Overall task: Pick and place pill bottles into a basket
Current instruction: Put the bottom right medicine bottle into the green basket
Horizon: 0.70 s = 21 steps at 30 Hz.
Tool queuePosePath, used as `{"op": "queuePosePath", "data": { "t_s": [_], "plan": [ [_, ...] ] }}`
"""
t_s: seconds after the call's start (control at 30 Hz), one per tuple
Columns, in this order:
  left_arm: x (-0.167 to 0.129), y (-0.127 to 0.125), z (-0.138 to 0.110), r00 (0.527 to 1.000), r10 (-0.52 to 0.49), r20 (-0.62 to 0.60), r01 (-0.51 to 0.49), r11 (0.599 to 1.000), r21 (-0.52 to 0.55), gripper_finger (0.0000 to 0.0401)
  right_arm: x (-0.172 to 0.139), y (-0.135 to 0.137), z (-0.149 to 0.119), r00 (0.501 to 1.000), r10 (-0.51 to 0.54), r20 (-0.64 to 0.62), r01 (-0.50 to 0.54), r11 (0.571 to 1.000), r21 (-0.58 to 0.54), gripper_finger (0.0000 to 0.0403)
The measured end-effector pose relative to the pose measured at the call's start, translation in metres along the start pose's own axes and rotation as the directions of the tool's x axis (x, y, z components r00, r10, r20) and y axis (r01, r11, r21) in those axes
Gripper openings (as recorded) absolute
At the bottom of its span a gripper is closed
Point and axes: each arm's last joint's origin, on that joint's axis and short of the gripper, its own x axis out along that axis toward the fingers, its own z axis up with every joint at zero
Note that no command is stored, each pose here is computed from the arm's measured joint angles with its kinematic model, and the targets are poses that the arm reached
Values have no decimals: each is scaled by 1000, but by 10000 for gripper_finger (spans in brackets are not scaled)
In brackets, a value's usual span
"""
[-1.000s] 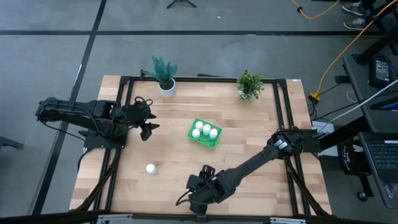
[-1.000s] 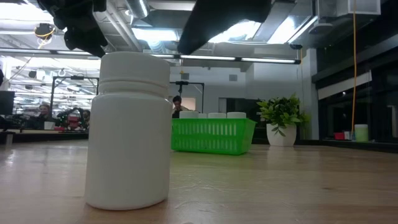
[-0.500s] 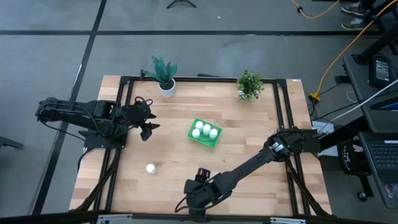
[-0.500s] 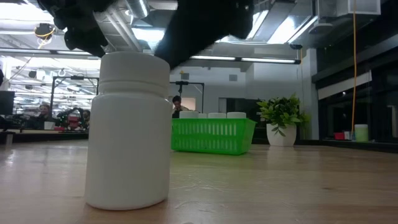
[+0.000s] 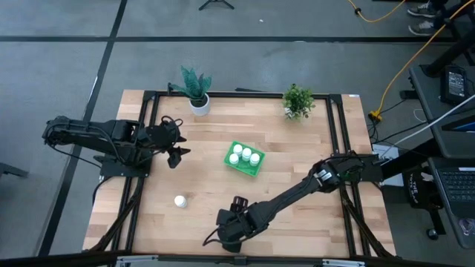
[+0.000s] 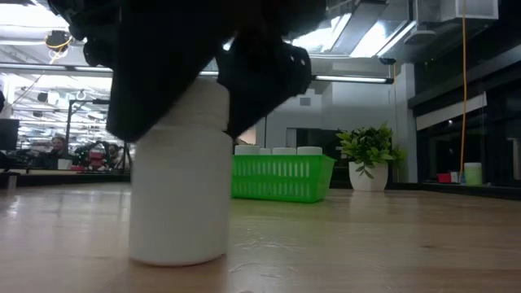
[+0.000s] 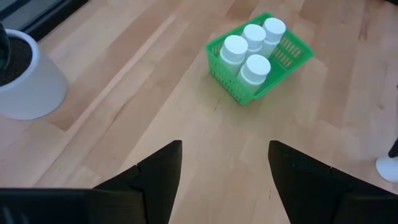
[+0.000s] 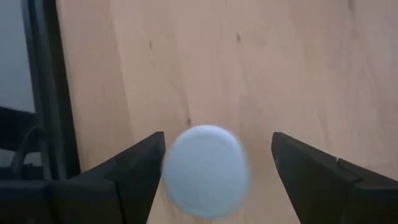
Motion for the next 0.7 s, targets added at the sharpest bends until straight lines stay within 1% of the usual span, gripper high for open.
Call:
{"op": "queuePosePath", "data": {
  "t_s": [0.2,0.3,0.4,0.57,0.7],
  "plan": [
    [0,0,0,1000,-7,-5,7,1000,5,232,4,0,-2,999,19,-27,-19,1000,0,295],
    [0,0,0,1000,-7,-5,7,1000,19,232,5,-2,0,999,12,-30,-12,1000,3,285],
    [0,0,0,1000,-7,-5,7,1000,19,232,5,-3,0,999,12,-29,-12,1000,5,253],
    [0,0,0,1000,-7,-5,8,1000,27,232,5,-5,1,999,11,-33,-11,1000,7,169],
    [0,0,0,1000,-7,-5,7,1000,27,234,6,-6,2,999,8,-36,-8,1000,9,168]
  ]
}}
